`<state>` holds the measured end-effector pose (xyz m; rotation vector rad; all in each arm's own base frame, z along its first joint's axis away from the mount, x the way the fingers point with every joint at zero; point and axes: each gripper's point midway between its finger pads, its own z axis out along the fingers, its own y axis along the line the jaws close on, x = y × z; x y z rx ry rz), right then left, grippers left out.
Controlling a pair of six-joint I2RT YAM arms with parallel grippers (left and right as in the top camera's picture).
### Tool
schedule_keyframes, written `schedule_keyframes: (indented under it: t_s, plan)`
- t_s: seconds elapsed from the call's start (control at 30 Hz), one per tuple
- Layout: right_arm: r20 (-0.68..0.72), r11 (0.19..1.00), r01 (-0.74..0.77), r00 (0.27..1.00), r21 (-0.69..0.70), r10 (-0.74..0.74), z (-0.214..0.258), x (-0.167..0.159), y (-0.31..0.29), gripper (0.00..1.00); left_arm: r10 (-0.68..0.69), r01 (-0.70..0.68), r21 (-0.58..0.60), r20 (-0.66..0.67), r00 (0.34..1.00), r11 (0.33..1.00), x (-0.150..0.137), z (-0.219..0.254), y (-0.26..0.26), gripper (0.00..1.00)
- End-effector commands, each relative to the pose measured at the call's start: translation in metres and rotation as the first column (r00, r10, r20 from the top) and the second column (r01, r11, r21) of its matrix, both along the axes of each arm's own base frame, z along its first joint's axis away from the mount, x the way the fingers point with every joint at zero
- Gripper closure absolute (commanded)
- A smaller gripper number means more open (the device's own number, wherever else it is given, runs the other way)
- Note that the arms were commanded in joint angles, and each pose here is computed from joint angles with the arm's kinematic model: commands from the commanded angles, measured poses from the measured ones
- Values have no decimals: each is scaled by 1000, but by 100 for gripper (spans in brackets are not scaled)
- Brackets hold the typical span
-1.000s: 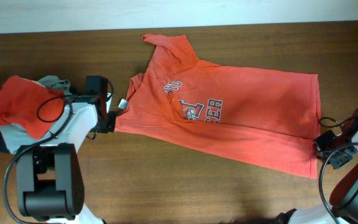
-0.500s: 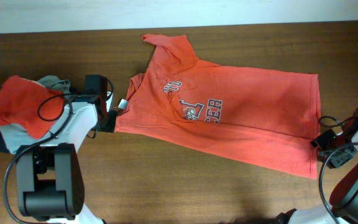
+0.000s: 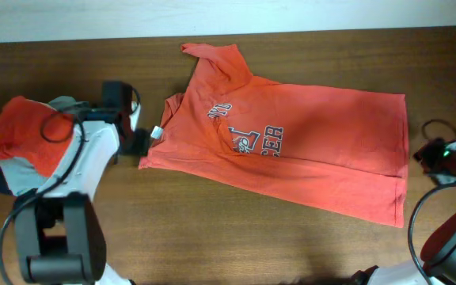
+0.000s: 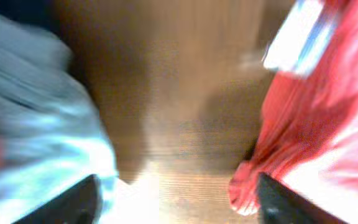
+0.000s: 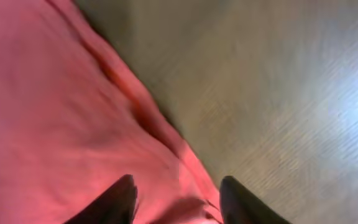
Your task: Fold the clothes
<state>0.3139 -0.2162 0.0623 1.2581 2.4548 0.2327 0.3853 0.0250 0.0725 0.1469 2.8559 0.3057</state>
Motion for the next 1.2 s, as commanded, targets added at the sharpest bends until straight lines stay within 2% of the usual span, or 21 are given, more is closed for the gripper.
schedule_keyframes:
  t_s: [0.0, 0.03, 0.1, 0.27, 0.37, 0.5, 0.7, 0.8, 0.83, 0.97, 1.17]
  plan:
    - [161, 995, -86, 983, -42, 91, 63, 30, -6, 43, -75, 137, -191, 300, 951, 972, 49, 102, -38, 7]
    - [190, 993, -110, 975, -38, 115, 72, 36, -3, 42, -126, 223, -254, 349, 928, 941, 56, 118, -56, 8]
    - [252, 988, -156, 955, -16, 155, 86, 46, 4, 42, -156, 309, -325, 421, 893, 894, 69, 138, -77, 9]
    - [306, 975, -220, 930, 28, 201, 93, 57, 25, 38, -143, 345, -386, 464, 874, 856, 106, 135, -99, 11]
    - [283, 969, -241, 935, 60, 215, 89, 54, 38, 38, -96, 309, -432, 447, 889, 847, 150, 107, -111, 11]
    - [222, 952, -285, 941, 112, 256, 80, 41, 57, 37, -11, 280, -527, 456, 890, 802, 212, 79, -125, 11]
    - [149, 932, -320, 943, 168, 297, 72, 19, 71, 37, 196, 176, -677, 435, 879, 714, 274, 40, -135, 11]
    - [135, 930, -317, 946, 188, 295, 70, 15, 74, 36, 294, 131, -739, 415, 861, 661, 290, 24, -136, 11]
    - [131, 929, -316, 947, 193, 294, 70, 14, 75, 36, 341, 112, -769, 402, 850, 629, 297, 17, -137, 18]
    - [128, 928, -315, 947, 199, 294, 70, 13, 76, 36, 402, 92, -812, 379, 833, 576, 306, 2, -145, 22]
    - [112, 928, -310, 950, 206, 292, 68, 9, 77, 36, 420, 53, -799, 370, 829, 599, 307, -27, -159, 25]
